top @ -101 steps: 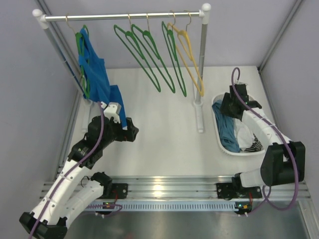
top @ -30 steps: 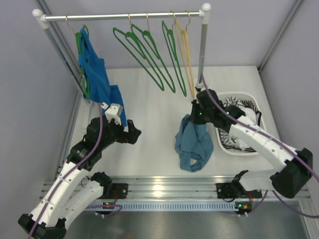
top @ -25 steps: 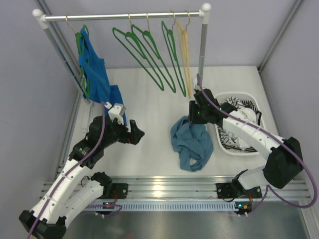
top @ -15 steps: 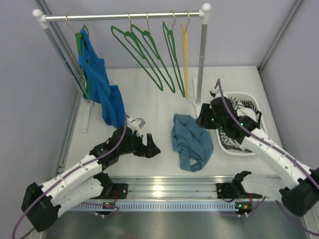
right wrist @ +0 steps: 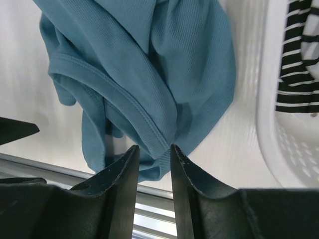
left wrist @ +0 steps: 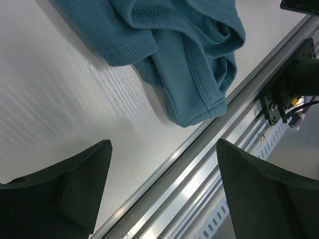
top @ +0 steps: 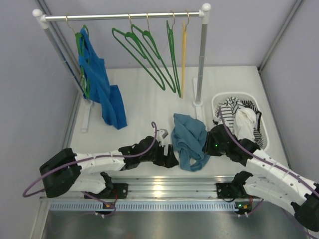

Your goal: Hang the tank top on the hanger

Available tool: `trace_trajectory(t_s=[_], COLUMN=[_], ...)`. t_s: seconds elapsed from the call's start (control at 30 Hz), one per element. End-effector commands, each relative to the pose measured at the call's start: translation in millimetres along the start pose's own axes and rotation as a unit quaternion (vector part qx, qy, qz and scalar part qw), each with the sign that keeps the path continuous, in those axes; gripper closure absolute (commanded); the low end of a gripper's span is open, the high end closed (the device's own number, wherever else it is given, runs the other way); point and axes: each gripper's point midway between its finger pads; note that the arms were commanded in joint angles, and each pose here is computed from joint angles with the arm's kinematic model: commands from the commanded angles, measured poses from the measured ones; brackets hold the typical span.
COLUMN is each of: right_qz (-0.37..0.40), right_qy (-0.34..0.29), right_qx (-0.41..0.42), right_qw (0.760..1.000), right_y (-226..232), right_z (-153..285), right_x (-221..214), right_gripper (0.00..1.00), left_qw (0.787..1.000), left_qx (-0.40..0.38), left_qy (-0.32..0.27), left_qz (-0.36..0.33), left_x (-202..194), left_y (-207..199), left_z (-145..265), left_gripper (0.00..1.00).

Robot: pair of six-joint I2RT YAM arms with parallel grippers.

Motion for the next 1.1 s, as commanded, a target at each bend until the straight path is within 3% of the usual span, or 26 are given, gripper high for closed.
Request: trace_trajectory(t_s=[0.0, 0.47, 0.63, 0.8, 0.87, 0.97, 1.0, 1.07], right_qz=[-0.010, 0.008, 0.012, 0.015, 0.016, 0.015, 0.013, 0.016], right_qy=[-0.004, 0.029, 0.030, 0.035, 0.036, 0.031, 0.026, 0.018], right_qx=[0.021, -0.012, -0.026, -0.038, -0.040, -0.043, -0.041, -0.052], right_qw=[1.000, 0.999, 0.999, 0.999, 0.998, 0.998, 0.999, 0.998], right_y=[17, 7, 2, -2, -2, -1, 3, 2], right_z=[-11, -40, -43, -47, -49, -47, -44, -35], right_x=[-2, -30, -33, -37, -38, -36, -31, -25], right_gripper=[0.69, 0.62, 0.62, 0.62, 0.66, 0.80, 0.84, 0.95], left_qw=[0.998, 0.999, 0.998, 0.999, 0.999, 0.999, 0.999, 0.999], left_qx=[-0.044, -0.054, -0.055, -0.050, -0.049, -0.049, -0.051, -0.045], left_qy=[-0.048, 0.004, 0.013, 0.020, 0.020, 0.016, 0.005, -0.003], left_qz=[0.002, -0.003, -0.003, -0.002, -0.003, -0.005, -0.008, -0.015], left_x=[28, -7, -13, -18, -19, -15, -9, -3], left_y=[-27, -36, -36, -33, -32, -34, -37, -38], left_z=[-13, -51, -61, -63, -62, -58, -53, -47], left_gripper=[0.11, 0.21, 0.31, 0.61, 0.66, 0.88, 1.00, 1.00])
Point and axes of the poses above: each gripper's point midway between its finger pads, its own z axis back along the fingers, its own y axis along the line the jaws close on, x = y × z, and after that the axes turned 4 degrees about -z, right-handed
